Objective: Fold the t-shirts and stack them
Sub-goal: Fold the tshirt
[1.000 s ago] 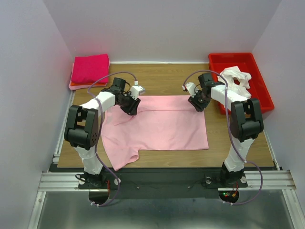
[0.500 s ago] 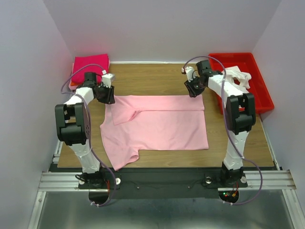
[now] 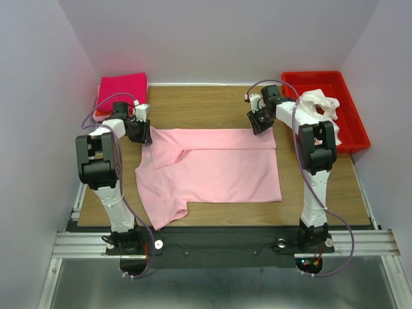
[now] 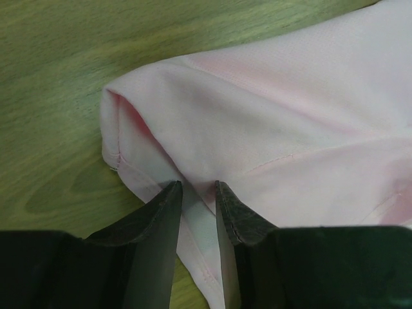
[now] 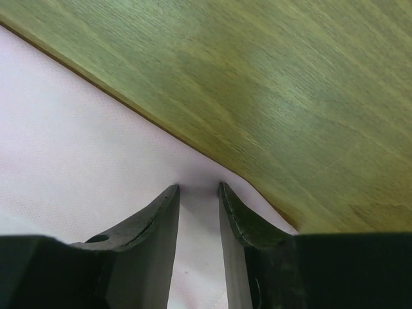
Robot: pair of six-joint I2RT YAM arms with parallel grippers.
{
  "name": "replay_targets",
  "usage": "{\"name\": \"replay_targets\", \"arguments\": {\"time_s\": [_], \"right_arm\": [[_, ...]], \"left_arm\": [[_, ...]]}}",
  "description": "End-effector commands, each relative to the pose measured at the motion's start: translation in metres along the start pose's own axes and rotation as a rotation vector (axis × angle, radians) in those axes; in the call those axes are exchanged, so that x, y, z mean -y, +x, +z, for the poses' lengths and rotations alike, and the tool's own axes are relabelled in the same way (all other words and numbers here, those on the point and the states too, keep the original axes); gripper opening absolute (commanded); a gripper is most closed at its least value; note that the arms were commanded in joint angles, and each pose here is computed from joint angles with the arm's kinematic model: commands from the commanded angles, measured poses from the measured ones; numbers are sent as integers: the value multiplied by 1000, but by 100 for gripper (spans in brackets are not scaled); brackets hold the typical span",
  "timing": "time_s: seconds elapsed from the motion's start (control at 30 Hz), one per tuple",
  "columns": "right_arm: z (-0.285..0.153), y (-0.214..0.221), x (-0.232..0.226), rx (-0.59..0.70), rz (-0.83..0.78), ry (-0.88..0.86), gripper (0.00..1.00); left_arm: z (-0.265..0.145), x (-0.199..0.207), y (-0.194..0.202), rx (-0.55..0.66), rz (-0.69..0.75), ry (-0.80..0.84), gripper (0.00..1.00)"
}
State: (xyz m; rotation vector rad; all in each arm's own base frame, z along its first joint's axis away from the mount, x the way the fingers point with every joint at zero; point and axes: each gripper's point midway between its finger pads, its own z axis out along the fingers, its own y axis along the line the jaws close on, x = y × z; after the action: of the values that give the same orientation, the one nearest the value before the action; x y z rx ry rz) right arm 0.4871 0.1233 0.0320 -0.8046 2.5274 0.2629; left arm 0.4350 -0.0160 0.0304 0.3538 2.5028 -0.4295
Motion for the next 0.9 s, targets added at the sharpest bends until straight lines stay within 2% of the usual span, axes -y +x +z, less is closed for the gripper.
{"name": "replay_targets", "arguments": {"time_s": [0.0,0.27,0.57,0.87], "right_arm": [[-2,-9,12,28,20,36,37],[0,-6,11,22,19,34,37],[3,-3,10,15,23,29,36],[2,-4,10,17,18,31,36]], "left_arm": [[-1,-3,-17,37,-4,-1,39],[-4,4,-26,60,-11,38,38],[-2,6,-21,46,-12,51,23],[2,-1,-16,28,-32,18,26]]}}
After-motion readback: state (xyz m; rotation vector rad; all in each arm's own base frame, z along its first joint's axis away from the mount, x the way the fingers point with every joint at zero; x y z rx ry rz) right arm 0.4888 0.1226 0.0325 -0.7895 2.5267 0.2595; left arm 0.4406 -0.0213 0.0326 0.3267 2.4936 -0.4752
